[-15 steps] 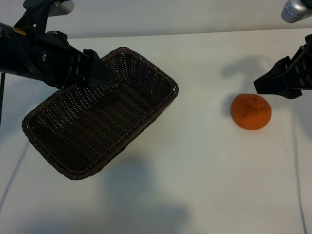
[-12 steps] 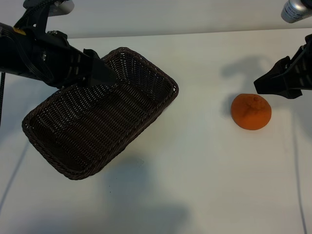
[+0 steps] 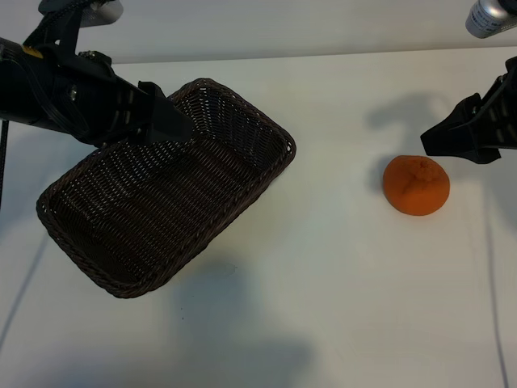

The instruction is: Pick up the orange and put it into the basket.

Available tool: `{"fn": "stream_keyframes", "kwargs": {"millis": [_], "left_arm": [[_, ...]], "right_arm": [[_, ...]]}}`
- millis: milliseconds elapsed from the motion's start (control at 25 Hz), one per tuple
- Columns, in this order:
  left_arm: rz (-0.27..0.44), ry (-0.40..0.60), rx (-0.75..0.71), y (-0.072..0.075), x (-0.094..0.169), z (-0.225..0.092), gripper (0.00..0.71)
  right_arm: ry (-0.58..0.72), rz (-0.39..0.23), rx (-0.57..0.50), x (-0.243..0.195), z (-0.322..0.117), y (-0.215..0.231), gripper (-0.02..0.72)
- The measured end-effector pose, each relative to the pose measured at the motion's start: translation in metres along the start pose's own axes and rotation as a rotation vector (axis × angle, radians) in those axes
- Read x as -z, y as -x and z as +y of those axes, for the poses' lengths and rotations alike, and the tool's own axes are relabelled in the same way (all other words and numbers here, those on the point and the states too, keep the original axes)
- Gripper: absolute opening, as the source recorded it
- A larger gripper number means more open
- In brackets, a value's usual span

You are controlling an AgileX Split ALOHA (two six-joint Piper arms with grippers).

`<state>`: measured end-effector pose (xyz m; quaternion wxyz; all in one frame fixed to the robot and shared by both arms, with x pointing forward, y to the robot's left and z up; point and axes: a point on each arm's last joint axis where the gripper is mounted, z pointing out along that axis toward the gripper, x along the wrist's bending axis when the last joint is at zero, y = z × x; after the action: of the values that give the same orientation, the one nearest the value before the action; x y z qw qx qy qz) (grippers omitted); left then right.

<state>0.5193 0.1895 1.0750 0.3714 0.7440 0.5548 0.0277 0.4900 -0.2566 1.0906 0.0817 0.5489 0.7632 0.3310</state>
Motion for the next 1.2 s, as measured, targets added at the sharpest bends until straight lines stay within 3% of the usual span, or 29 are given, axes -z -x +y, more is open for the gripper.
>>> {"fn": "stream_keyframes", "kwargs": {"millis": [920, 1000, 1200], "left_arm": [[0.003, 0.008, 0.033, 0.0, 0.0, 0.001, 0.562], [0.02, 0.012, 0.065, 0.0, 0.004, 0.0, 0.562], [0.146, 0.083, 0.137, -0.002, 0.032, -0.001, 0.544]], "right_arm": [[0.0, 0.0, 0.0, 0.0, 0.0, 0.0, 0.579], [0.0, 0.0, 0.0, 0.0, 0.0, 0.0, 0.579], [0.0, 0.0, 0.0, 0.0, 0.0, 0.0, 0.579]]}}
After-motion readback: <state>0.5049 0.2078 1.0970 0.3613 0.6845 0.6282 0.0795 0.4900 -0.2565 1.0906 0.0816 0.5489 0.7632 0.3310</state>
